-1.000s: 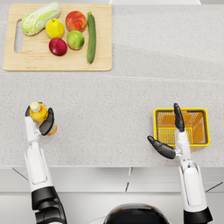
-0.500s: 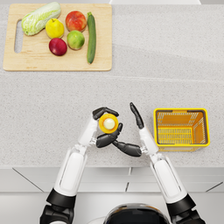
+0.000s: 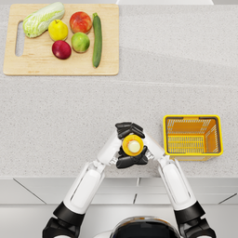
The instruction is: Pick up the lemon tea and place it into the yellow basket
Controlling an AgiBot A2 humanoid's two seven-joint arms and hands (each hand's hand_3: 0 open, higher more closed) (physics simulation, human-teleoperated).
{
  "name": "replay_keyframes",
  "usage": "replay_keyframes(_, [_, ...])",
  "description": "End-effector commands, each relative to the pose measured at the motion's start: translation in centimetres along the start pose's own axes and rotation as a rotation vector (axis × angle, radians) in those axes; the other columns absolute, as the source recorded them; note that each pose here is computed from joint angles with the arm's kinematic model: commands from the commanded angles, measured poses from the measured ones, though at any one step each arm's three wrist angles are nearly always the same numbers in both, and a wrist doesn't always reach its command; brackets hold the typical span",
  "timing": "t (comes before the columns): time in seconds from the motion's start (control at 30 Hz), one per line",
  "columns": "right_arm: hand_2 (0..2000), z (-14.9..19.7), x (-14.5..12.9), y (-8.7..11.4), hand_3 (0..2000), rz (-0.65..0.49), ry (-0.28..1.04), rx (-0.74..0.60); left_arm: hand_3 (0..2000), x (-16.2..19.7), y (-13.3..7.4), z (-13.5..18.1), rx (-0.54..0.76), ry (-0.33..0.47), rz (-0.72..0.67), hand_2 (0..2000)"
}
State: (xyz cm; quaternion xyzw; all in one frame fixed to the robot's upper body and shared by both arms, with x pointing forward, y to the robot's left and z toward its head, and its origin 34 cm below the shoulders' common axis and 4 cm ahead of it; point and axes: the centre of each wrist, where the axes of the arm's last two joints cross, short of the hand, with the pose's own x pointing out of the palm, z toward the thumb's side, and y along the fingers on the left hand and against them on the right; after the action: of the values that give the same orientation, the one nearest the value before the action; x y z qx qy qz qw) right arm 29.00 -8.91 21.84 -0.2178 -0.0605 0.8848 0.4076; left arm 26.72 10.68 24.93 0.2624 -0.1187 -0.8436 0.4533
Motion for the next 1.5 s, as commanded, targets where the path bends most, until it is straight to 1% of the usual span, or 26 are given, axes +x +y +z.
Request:
replay_keyframes(0.03, [2000,1.1,0.8,-0.9,1960,0.022,0.011,-0.037,2000,0.6,0.3,0.2,0.011,-0.003,-0.032,2000])
replay_keyframes(0.07, [2000,1.1,0.7,-0.9,2000,0.004,0.012,-0.039,1673,0.6,0.0,0.0,0.003,-0.002,-0.040,639])
replay_keyframes(0.1, [2000,1.3,0.4,-0.9,2000,-0.021,0.012,-0.042,1347,0.4,-0.2,0.1,0.003,0.000,-0.001,0])
replay_keyframes(0.17, [2000,1.8,-0.8,-0.7,2000,-0.093,0.012,-0.064,693,-0.5,-1.0,0.2,0.003,0.008,0.080,0])
replay_keyframes(0.23, [2000,2.6,-3.3,0.1,2000,-0.191,0.015,-0.097,40,-3.4,-2.3,0.6,0.009,0.039,0.212,0])
replay_keyframes(0.27, [2000,2.9,-4.8,0.6,2000,-0.246,0.017,-0.104,0,-5.2,-3.1,0.6,0.001,0.054,0.295,0])
replay_keyframes(0.33, [2000,3.3,-7.6,2.2,2000,-0.358,0.025,-0.116,0,-7.4,-4.3,0.3,-0.021,0.067,0.399,0])
replay_keyframes(0.43, [2000,3.6,-11.2,5.3,2000,-0.513,0.039,-0.125,0,-10.1,-6.1,0.0,-0.041,0.084,0.534,0])
replay_keyframes(0.53, [2000,2.7,-12.5,7.7,2000,-0.598,0.029,-0.103,0,-11.7,-6.8,-0.5,-0.063,0.088,0.602,0])
replay_keyframes(0.57, [2000,2.4,-12.6,8.1,2000,-0.610,0.022,-0.090,0,-11.7,-6.8,-0.7,-0.071,0.084,0.607,0])
replay_keyframes(0.63, [2000,1.1,-12.5,8.9,2000,-0.618,-0.022,0.007,0,-11.7,-6.9,-0.9,-0.078,0.079,0.609,0])
replay_keyframes(0.7, [2000,-0.1,-12.6,9.4,2000,-0.637,-0.090,0.173,0,-11.4,-6.8,-1.2,-0.087,0.073,0.599,0])
replay_keyframes(0.77, [2000,-1.6,-12.3,9.8,2000,-0.637,-0.147,0.296,0,-11.1,-6.8,-1.1,-0.083,0.070,0.593,0])
replay_keyframes(0.83, [2000,-2.8,-11.7,10.1,2000,-0.638,-0.189,0.376,0,-11.0,-6.8,-1.0,-0.077,0.070,0.592,0])
replay_keyframes(0.87, [639,-3.3,-11.5,10.0,1673,-0.633,-0.200,0.402,0,-11.1,-6.6,-1.1,-0.079,0.067,0.590,0])
replay_keyframes(0.9, [0,-3.0,-11.4,9.9,1347,-0.663,-0.201,0.405,0,-11.1,-6.4,-1.2,-0.080,0.064,0.587,0])
replay_keyframes(0.93, [0,-2.9,-11.4,9.7,1020,-0.707,-0.204,0.405,0,-11.0,-6.3,-1.1,-0.076,0.063,0.585,0])
replay_keyframes(0.97, [0,-1.6,-11.1,9.3,693,-0.752,-0.148,0.273,0,-11.1,-6.0,-0.8,-0.062,0.065,0.584,0])
replay_keyframes(1.03, [0,1.3,-11.4,8.5,40,-0.806,-0.044,0.060,0,-11.8,-5.0,-0.1,-0.028,0.071,0.591,0])
replay_keyframes(1.1, [0,5.1,-12.4,7.9,0,-0.830,0.060,-0.124,0,-13.7,-3.4,1.1,0.025,0.087,0.619,0])
replay_keyframes(1.17, [0,6.9,-13.9,8.2,0,-0.874,0.124,-0.207,0,-15.9,-2.3,2.3,0.057,0.119,0.648,0])
replay_keyframes(1.2, [0,6.9,-14.6,8.5,0,-0.899,0.135,-0.212,0,-16.8,-2.2,2.5,0.062,0.123,0.667,0])
replay_keyframes(1.27, [0,6.4,-15.5,9.2,0,-0.949,0.127,-0.206,0,-17.7,-2.8,2.5,0.064,0.112,0.717,0])
replay_keyframes(1.33, [0,4.9,-15.2,9.4,0,-0.957,0.100,-0.159,0,-17.3,-3.5,1.3,0.023,0.096,0.721,0])
replay_keyframes(1.37, [0,5.1,-14.6,9.1,0,-0.936,0.105,-0.170,0,-16.5,-3.3,1.3,0.024,0.097,0.695,0])
replay_keyframes(1.5, [0,4.6,-14.9,9.4,0,-0.953,0.098,-0.155,0,-16.8,-3.6,0.9,0.011,0.090,0.713,0])
